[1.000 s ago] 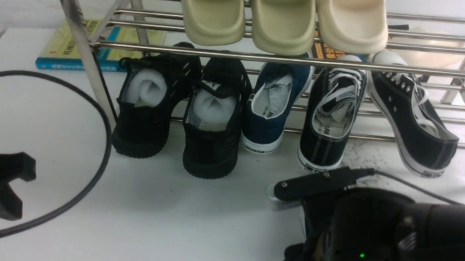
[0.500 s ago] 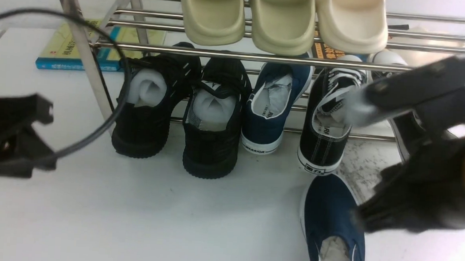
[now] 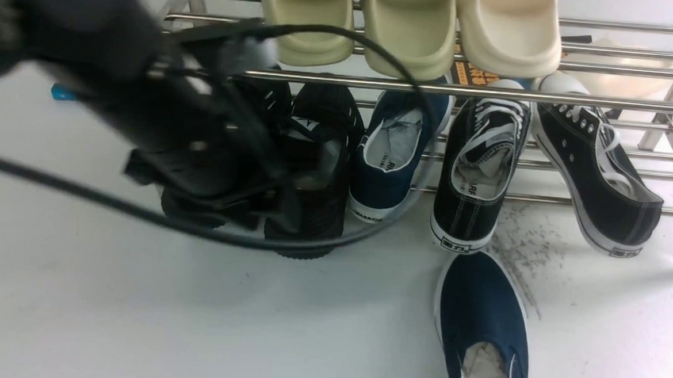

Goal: Take the shoes off the shelf with your hand on the white table.
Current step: 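Grasp a shoe standing on the lower shelf of the shoe rack with the left gripper, then set the held shoe down on the floor in front of the rack with the left gripper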

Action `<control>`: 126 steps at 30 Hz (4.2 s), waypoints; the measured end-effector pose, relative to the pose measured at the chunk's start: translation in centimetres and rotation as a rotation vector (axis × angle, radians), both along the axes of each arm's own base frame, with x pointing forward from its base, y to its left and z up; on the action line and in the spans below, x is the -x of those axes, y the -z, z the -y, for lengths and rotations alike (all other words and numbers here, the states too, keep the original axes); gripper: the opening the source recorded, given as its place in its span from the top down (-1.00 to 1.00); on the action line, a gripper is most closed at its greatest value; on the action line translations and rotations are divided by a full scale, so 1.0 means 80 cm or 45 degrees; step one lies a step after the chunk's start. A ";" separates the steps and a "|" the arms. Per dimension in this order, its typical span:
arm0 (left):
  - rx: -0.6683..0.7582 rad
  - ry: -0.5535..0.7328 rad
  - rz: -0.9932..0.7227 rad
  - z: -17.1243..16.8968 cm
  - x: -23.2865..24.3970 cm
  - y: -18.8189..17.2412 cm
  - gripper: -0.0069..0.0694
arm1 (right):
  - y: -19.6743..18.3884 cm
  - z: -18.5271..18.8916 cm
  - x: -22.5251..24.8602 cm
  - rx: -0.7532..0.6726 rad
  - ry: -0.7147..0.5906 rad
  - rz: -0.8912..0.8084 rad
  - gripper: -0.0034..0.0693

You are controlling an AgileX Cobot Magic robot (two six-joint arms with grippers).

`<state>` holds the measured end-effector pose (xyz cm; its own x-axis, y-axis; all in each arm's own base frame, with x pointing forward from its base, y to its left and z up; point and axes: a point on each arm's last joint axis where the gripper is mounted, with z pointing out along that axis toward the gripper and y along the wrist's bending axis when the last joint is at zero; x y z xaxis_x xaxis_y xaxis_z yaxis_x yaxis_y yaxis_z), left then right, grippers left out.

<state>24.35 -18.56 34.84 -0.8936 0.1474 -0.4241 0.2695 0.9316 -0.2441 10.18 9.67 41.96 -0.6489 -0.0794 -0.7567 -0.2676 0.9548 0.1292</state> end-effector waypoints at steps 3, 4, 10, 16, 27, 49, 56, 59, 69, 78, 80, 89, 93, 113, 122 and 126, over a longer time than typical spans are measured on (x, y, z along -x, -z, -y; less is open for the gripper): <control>-0.059 0.016 0.061 0.033 -0.010 -0.001 -0.22 | -0.004 0.009 0.004 -0.019 -0.004 0.017 0.74; -0.085 0.037 0.095 0.048 -0.013 -0.002 -0.27 | -0.005 0.012 0.006 -0.021 -0.008 0.022 0.71; -0.229 0.168 0.230 0.112 -0.029 0.013 -0.43 | -0.007 0.016 0.008 -0.026 -0.007 0.036 0.52; -0.370 0.271 0.326 0.151 -0.045 0.036 -0.45 | -0.007 0.017 0.008 -0.024 -0.007 0.038 0.43; -0.539 0.391 0.478 0.167 -0.070 0.060 -0.39 | -0.007 0.017 0.007 -0.022 -0.005 0.041 0.40; -0.833 0.688 0.537 0.181 -0.091 0.110 -0.19 | -0.007 0.017 0.007 -0.022 -0.005 0.041 0.31; -0.852 0.695 0.532 0.183 -0.090 0.114 0.33 | -0.007 0.017 0.007 -0.022 -0.005 0.041 0.31; -0.828 0.680 0.489 0.184 -0.089 0.114 0.59 | -0.007 0.017 0.007 -0.022 -0.005 0.041 0.31; -0.725 0.499 0.413 0.181 -0.084 0.045 0.63 | -0.007 0.017 0.008 -0.022 -0.006 0.040 0.28; -0.473 0.460 0.453 0.190 -0.076 -0.005 0.63 | -0.007 0.017 0.008 -0.022 -0.006 0.040 0.25; -0.435 0.460 0.440 0.189 -0.073 -0.010 0.64 | -0.007 0.017 0.008 -0.022 -0.006 0.040 0.25; -0.276 0.436 0.412 0.173 -0.050 -0.046 0.64 | -0.007 0.017 0.008 -0.022 -0.005 0.038 0.25; -0.258 0.451 0.332 0.159 -0.036 -0.041 0.64 | -0.007 0.017 0.008 -0.022 -0.005 0.038 0.25; -0.265 0.452 0.240 0.140 -0.010 -0.033 0.66 | -0.007 0.017 0.008 -0.026 -0.003 0.037 0.25; -0.273 0.510 0.068 0.172 -0.019 0.023 0.68 | -0.007 0.017 0.008 -0.026 -0.003 0.037 0.25; -0.227 0.521 0.031 0.172 -0.018 0.022 0.68 | -0.007 0.017 0.008 -0.025 -0.002 0.038 0.25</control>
<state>25.79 -32.33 33.08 -0.7366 0.5592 -0.3805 0.6281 0.7742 -0.0783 9.57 8.33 42.54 -0.6261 -0.0654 -0.7770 -0.2732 0.9517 0.1401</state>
